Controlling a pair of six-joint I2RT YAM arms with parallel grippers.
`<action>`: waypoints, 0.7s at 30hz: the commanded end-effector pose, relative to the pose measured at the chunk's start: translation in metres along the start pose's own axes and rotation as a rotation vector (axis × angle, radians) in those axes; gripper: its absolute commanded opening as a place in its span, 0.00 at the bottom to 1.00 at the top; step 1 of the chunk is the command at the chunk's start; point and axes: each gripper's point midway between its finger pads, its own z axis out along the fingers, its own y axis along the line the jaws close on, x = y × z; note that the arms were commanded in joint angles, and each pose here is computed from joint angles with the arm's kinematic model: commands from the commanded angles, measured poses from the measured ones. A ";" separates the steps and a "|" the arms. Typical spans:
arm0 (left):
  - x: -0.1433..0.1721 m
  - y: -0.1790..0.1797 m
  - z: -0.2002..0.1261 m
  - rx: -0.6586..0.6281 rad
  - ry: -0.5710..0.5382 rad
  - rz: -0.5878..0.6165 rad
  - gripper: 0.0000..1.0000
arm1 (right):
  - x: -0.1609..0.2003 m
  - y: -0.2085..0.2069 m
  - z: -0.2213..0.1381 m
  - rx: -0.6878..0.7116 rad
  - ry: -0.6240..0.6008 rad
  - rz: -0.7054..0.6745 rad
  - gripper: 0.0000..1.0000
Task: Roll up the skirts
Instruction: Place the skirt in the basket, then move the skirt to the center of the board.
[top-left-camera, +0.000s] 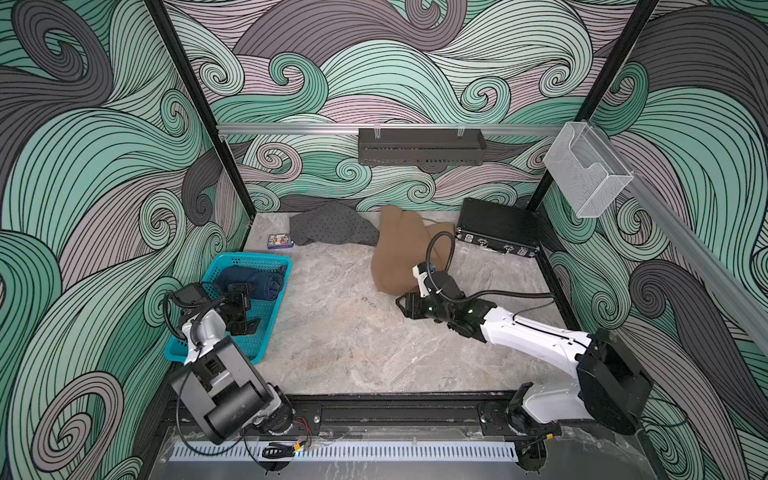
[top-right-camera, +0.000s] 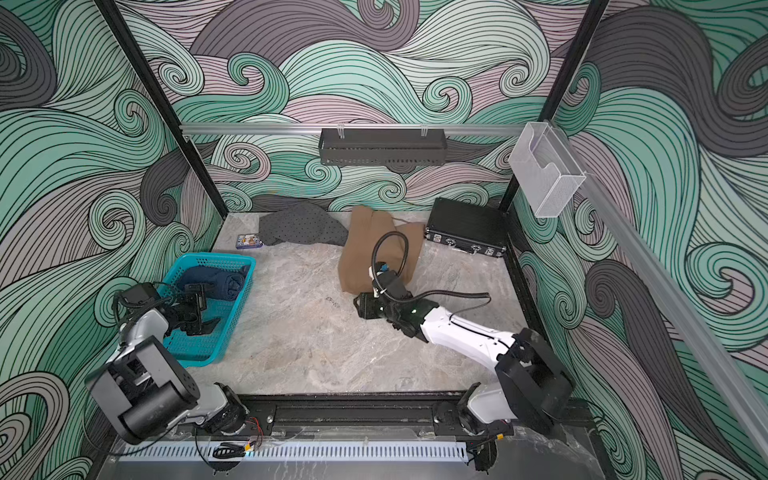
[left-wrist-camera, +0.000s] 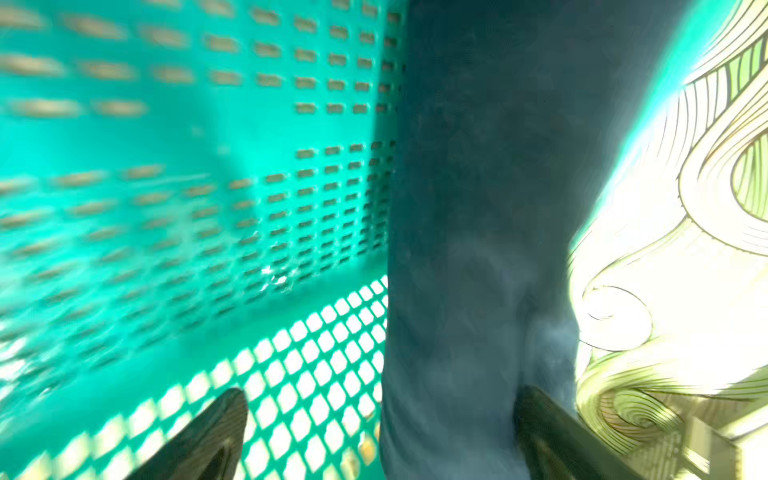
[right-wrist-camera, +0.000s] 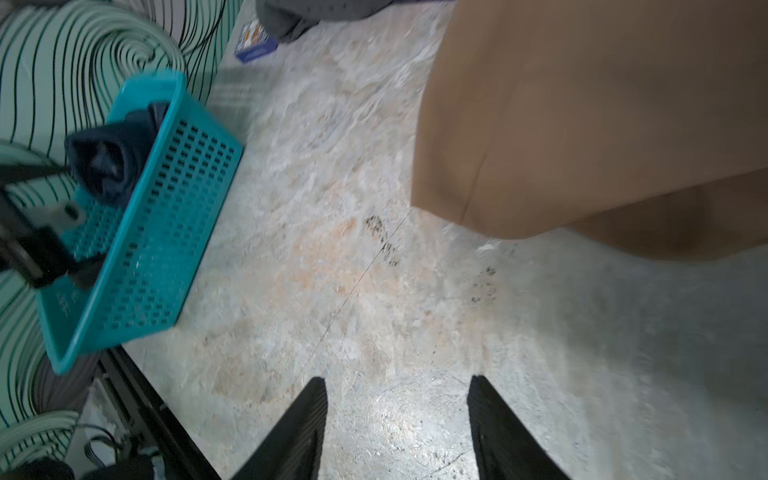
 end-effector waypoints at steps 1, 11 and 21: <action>0.008 -0.008 -0.029 -0.101 -0.092 0.102 0.99 | -0.024 -0.044 -0.020 0.167 -0.009 0.156 0.55; 0.028 -0.057 -0.088 -0.097 -0.266 0.311 0.99 | -0.057 -0.091 0.002 0.409 0.107 0.012 0.72; 0.207 -0.118 -0.039 0.046 0.161 0.985 0.99 | -0.023 -0.057 0.108 0.383 0.385 -0.138 0.76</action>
